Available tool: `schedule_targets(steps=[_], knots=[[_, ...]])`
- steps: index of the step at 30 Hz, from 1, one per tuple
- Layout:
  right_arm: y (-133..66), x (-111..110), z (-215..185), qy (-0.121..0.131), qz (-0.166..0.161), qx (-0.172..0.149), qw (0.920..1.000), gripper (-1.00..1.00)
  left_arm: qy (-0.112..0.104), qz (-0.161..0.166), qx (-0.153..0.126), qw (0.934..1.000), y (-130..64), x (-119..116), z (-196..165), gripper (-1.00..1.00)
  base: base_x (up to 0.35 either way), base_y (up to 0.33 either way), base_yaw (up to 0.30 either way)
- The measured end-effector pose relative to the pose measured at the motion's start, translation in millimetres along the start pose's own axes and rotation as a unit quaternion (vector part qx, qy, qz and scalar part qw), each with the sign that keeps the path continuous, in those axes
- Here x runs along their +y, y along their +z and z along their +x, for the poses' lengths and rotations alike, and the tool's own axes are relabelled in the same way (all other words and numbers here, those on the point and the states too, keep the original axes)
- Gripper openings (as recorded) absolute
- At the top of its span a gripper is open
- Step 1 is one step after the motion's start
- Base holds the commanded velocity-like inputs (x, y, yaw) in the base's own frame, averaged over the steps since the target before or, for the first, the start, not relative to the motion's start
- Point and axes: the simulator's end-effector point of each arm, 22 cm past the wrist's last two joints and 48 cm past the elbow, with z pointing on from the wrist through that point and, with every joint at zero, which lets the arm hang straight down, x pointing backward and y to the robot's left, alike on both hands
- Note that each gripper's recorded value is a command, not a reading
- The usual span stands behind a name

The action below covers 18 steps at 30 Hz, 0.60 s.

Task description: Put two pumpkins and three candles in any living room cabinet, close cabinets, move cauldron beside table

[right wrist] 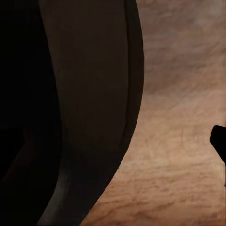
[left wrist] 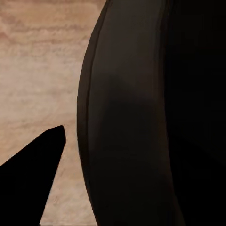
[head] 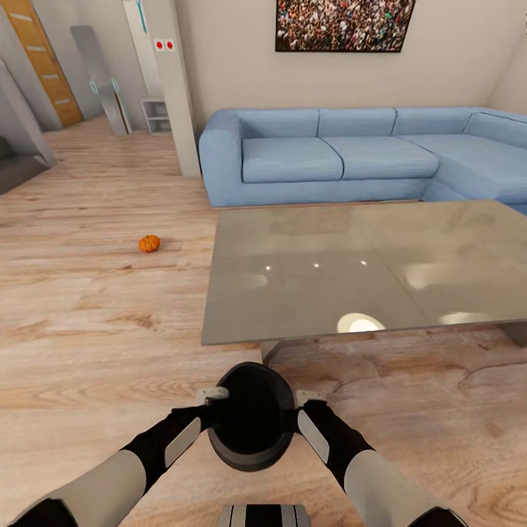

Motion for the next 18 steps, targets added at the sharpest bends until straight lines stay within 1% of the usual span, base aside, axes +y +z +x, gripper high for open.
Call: schedule_targets(steps=[7, 9, 12, 18], knots=[[0.3, 0.0, 0.2, 0.0, 0.0, 0.0, 1.0, 1.0, 0.004, 0.011, 0.0, 0.9999, -0.2, -17.3, 0.3, 1.0, 0.0, 0.0, 0.0], [0.6, -0.1, 0.4, 0.0, 0.0, 0.001, 1.0, 1.0, 0.002, 0.016, 0.0, 0.9999, -0.3, -23.4, 0.0, 1.0, 0.0, 0.0, 0.0], [0.8, -0.1, 0.4, 0.0, 0.0, 0.001, 1.0, 1.0, 0.001, 0.015, -0.01, 0.9998, -0.2, -22.6, -4.1, 1.0, 0.0, 0.0, 0.0], [0.1, -0.1, -0.6, 0.001, 0.0, 0.0, 1.0, 1.0, -0.004, 0.016, -0.013, 0.9998, -0.1, -22.4, -4.8, 1.0, 0.0, 0.0, 0.0]])
